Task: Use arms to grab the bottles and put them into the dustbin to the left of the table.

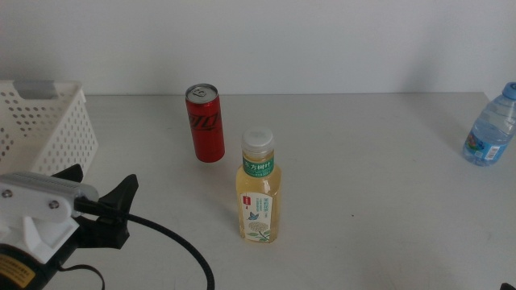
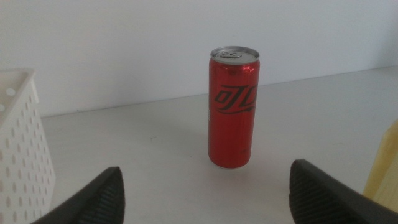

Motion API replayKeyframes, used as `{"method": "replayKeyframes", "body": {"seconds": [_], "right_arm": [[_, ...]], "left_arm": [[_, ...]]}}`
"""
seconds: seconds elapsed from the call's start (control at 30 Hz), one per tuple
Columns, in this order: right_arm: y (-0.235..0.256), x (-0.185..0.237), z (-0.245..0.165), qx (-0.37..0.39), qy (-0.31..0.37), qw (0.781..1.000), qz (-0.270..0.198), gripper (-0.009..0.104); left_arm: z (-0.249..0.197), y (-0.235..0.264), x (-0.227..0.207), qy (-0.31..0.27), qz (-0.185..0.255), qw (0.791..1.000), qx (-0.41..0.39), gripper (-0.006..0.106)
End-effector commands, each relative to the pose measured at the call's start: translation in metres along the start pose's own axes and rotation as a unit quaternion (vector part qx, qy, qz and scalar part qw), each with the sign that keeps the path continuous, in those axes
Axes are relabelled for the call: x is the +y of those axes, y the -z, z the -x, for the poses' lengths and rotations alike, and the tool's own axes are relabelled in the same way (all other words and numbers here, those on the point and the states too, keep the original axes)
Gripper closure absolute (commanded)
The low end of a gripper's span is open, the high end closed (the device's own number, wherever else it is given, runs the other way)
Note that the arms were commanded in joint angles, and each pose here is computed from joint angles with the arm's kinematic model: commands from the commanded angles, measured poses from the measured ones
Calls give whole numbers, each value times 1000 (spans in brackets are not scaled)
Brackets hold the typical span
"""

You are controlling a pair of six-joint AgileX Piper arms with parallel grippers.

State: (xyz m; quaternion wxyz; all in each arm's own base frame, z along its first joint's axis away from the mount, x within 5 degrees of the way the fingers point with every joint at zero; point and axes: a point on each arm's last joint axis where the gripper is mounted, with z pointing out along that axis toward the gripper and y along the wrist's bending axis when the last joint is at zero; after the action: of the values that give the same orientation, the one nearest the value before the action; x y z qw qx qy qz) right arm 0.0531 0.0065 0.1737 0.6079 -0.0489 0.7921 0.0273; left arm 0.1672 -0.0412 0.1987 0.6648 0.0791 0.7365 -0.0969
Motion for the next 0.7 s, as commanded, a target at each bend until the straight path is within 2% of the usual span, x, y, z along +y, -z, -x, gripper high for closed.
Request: {"method": "replayKeyframes", "body": {"seconds": [0.0, 0.13, 0.43, 0.67], "right_arm": [[3, -1, 10, -49, 9, 999, -8, 20], [3, -1, 10, -49, 9, 999, -8, 20], [3, -1, 10, -48, 9, 999, -7, 20], [3, -1, 10, -48, 9, 999, -7, 20]], "left_arm": [[15, -10, -2, 3, -8, 997, -74, 12], [11, -17, -3, 2, -17, 995, -100, 12], [4, -23, -8, -7, -46, 993, -108, 12], [1, -25, -9, -3, -51, 994, -101, 12]]}}
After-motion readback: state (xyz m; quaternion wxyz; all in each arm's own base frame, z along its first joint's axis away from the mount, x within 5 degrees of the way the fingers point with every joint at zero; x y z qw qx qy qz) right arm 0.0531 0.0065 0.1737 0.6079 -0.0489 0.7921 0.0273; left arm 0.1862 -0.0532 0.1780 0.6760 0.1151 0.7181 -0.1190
